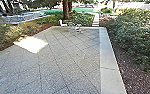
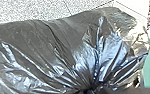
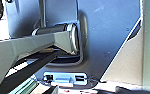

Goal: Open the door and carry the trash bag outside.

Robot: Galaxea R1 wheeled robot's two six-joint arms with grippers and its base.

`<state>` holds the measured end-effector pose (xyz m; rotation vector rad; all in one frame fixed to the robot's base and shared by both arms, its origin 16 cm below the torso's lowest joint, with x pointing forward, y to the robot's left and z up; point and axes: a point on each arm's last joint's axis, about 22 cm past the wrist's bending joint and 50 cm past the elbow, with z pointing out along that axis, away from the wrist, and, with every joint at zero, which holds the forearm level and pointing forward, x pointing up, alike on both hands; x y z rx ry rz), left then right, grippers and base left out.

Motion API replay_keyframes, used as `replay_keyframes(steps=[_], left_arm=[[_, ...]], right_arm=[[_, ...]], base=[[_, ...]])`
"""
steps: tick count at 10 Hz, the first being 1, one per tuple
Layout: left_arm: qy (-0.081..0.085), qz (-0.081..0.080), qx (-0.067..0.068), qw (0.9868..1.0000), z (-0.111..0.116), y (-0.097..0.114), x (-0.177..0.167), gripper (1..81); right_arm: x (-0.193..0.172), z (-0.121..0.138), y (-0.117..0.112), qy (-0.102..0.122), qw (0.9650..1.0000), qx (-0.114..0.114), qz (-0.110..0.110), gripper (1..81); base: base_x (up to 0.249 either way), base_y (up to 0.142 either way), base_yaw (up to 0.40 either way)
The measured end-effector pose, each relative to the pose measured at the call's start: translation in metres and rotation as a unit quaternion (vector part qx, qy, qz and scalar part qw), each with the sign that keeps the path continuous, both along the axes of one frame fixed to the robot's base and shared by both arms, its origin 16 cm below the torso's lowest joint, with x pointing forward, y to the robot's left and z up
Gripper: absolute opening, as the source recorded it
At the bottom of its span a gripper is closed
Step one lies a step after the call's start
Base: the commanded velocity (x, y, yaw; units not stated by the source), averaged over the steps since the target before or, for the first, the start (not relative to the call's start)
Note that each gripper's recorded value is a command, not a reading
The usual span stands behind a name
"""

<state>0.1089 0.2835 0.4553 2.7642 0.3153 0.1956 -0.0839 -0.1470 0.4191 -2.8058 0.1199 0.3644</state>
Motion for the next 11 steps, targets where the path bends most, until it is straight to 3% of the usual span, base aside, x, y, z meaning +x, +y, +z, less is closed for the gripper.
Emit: replay_keyframes(steps=[2,4,5,7,8,11], left_arm=[[-0.014,0.017,0.008,0.9997,0.007,0.022,0.044,1.0],[-0.03,0.029,0.006,0.9991,0.019,0.032,0.095,1.0],[-0.03,0.037,0.006,0.9989,0.023,0.038,0.112,1.0],[-0.006,0.052,0.005,0.9986,0.021,0.052,0.118,1.0],[0.001,0.056,0.003,0.9984,0.023,0.056,0.125,1.0],[-0.018,0.077,-0.003,0.9969,0.046,0.071,0.189,1.0]], right_arm=[[0.0,-0.001,-0.001,0.002,1.0,-0.001,0.0,81.1],[-0.001,-0.001,-0.001,0.004,1.0,0.0,0.002,81.1],[-0.006,0.0,0.0,0.011,0.9999,0.001,0.005,81.1],[-0.024,0.002,-0.001,0.035,0.9993,0.002,0.012,81.1],[-0.024,0.001,-0.001,0.037,0.9992,0.003,0.013,81.1],[-0.022,0.001,-0.001,0.036,0.9993,0.003,0.012,81.1]], base=[[0.0,0.0,0.0],[0.0,0.0,0.0],[0.0,0.0,0.0],[0.0,0.0,0.0],[0.0,0.0,0.0],[0.0,0.0,0.0]])
